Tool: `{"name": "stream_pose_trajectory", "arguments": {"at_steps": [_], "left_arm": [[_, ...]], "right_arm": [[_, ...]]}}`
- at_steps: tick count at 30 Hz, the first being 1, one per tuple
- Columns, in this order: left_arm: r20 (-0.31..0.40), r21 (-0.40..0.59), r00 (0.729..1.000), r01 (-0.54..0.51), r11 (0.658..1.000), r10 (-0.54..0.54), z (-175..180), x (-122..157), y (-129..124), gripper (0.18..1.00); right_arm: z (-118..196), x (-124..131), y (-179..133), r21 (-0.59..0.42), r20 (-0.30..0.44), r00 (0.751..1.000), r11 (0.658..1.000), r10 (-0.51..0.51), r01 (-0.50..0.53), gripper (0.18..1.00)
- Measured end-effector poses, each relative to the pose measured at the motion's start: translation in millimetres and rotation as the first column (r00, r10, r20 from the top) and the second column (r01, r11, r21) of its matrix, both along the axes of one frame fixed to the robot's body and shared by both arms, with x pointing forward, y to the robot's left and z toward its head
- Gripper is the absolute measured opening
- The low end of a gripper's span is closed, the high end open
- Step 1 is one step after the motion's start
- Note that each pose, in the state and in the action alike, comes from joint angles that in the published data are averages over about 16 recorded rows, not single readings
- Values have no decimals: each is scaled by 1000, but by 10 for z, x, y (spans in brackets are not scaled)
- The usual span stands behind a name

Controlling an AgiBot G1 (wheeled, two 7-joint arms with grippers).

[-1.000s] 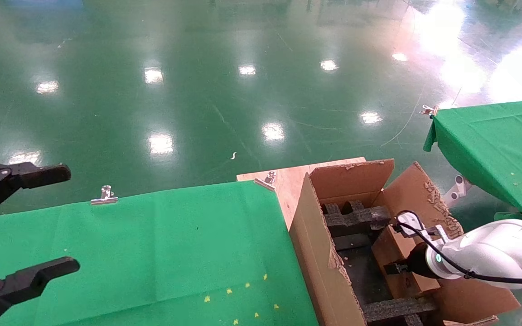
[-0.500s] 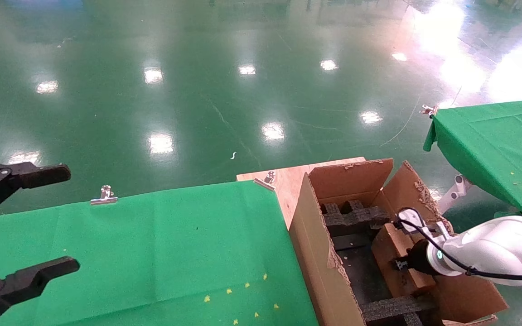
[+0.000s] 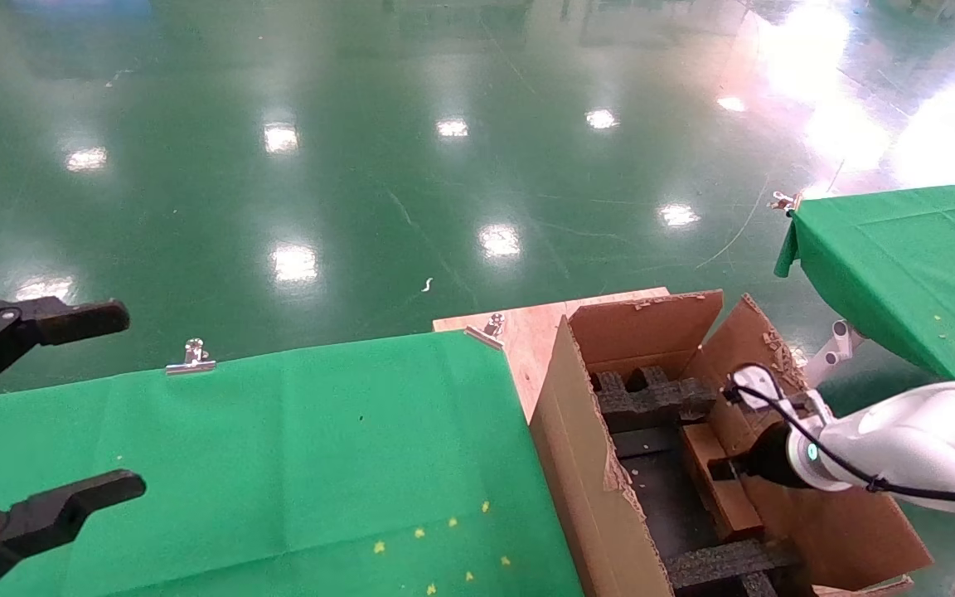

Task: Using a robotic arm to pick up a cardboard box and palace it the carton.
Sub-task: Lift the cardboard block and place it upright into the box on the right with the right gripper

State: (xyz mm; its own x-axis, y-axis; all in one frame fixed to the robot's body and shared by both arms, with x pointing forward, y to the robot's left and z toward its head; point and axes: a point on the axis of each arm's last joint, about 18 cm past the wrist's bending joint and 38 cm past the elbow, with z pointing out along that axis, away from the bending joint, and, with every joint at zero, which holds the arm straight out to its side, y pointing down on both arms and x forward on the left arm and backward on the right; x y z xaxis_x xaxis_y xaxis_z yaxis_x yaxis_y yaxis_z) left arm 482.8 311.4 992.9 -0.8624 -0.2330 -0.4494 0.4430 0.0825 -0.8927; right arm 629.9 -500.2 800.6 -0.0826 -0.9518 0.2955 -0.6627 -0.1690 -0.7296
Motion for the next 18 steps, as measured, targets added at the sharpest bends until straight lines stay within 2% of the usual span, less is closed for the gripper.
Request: {"name": "stream_pose_trajectory", "arguments": {"at_steps": [5,9,18], "left_arm": [[0,0,1000,0,1000,0,0,0,0,1001],[0,0,1000,0,1000,0,0,0,0,1001],[0,0,1000,0,1000,0,0,0,0,1001]], "right_arm": [[339,25,90,-6,71,996,998,56,-55,817],[691,25,226,-15,143,982,992,123,-122,892],[1469,-57,638,-28,274,918,957,285,-289,974]]}}
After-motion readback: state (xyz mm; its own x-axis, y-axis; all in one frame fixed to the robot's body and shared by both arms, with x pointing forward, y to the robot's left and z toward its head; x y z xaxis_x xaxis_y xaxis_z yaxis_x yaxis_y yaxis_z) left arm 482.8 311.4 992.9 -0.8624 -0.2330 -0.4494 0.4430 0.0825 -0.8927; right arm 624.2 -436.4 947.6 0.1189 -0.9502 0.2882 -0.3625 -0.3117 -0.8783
